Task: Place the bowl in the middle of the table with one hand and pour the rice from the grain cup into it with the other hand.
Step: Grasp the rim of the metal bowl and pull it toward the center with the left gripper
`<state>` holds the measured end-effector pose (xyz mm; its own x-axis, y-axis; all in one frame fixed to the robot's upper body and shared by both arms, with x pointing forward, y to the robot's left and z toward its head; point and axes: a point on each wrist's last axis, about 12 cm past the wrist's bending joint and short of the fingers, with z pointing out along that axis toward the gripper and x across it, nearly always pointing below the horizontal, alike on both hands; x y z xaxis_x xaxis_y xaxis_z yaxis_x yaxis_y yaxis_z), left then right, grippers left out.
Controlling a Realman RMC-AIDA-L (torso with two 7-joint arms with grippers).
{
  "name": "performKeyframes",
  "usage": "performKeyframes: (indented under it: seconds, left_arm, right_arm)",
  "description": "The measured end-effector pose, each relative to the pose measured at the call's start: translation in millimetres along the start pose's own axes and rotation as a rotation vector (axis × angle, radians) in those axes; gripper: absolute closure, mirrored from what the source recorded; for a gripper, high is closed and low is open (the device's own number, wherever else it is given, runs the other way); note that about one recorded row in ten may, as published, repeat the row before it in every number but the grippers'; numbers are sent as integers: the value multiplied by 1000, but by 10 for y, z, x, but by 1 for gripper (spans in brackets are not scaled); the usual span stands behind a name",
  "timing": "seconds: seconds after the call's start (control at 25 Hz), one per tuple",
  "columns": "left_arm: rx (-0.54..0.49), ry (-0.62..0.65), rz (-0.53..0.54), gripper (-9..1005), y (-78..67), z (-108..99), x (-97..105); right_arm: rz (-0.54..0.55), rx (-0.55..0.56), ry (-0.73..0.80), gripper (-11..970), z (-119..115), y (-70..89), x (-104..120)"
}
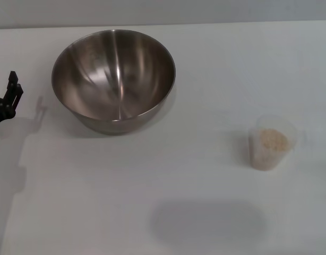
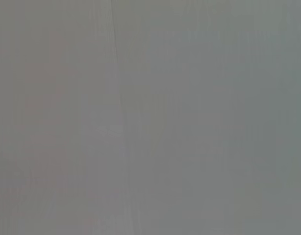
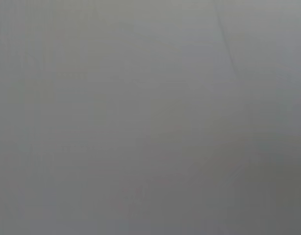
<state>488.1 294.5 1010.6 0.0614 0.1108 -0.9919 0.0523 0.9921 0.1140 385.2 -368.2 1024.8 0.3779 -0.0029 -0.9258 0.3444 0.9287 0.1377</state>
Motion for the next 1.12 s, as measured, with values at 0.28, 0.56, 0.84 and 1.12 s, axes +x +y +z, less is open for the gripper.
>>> performKeyframes:
  seconds: [0.28,0.56,0.84,1.12]
  left_arm:
    - [-1,-5,0,213,1,-2,-6]
    - [-1,-52,-14,214,-11,18,-76]
    - [30,-151,-18,214,-25,151,-266]
    - [156,-33,-49,214,-43,710,-742]
  right_arm:
    - [-2,1,11,172,-8,-5,10]
    - [-1,1,10,172,-16,-4,9]
    - [0,1,7,172,-27,-2,3]
    - [0,-5,7,172,-24,0,2]
